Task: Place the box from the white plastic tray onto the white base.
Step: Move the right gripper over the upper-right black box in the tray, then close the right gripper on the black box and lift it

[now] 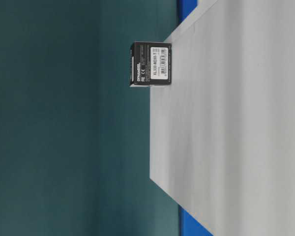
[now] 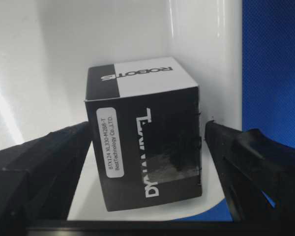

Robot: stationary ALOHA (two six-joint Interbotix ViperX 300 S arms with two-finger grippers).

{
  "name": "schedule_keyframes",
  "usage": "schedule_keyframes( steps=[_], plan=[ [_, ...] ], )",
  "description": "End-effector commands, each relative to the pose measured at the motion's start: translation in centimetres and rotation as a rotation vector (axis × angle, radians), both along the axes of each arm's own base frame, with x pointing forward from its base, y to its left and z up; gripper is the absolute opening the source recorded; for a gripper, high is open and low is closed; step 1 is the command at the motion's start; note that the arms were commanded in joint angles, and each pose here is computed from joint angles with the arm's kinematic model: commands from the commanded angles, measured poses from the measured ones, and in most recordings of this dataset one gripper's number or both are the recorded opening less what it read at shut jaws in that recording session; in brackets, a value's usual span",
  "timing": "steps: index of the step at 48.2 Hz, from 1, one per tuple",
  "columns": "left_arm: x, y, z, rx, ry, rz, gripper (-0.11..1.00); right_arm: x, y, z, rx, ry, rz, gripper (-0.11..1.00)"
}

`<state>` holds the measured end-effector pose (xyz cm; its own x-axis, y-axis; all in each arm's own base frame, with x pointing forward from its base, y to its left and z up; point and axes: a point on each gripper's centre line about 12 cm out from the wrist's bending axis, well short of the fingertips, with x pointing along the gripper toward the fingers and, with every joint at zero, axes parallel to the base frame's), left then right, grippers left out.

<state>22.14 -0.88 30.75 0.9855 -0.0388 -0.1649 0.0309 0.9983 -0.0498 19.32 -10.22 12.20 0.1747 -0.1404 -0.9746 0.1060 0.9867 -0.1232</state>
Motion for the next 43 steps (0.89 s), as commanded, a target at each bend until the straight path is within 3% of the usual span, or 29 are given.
schedule_keyframes(
  steps=[1,6,13,27,35,43],
  plan=[
    [0.2,0.0,1.2,-0.001,-0.031,-0.002,-0.07,0.2,0.1,-0.1,0.004,-0.002,0.0,0.99],
    [0.2,0.0,1.3,0.0,-0.034,-0.002,-0.07,0.1,0.4,-0.1,0.008,-0.004,-0.001,0.9],
    [0.2,0.0,1.2,0.0,-0.031,0.0,-0.07,0.2,0.9,0.2,0.035,-0.024,-0.02,0.62],
    [0.3,0.0,1.2,0.0,-0.032,-0.002,-0.07,0.0,1.5,2.4,0.078,-0.044,-0.068,0.62],
    [0.2,0.0,1.3,0.0,-0.034,-0.002,-0.07,0.1,2.1,7.0,0.135,-0.056,-0.114,0.62],
    [0.2,0.0,1.3,0.0,-0.032,-0.002,-0.07,0.3,3.1,12.0,0.155,-0.072,-0.104,0.62]
  ],
)
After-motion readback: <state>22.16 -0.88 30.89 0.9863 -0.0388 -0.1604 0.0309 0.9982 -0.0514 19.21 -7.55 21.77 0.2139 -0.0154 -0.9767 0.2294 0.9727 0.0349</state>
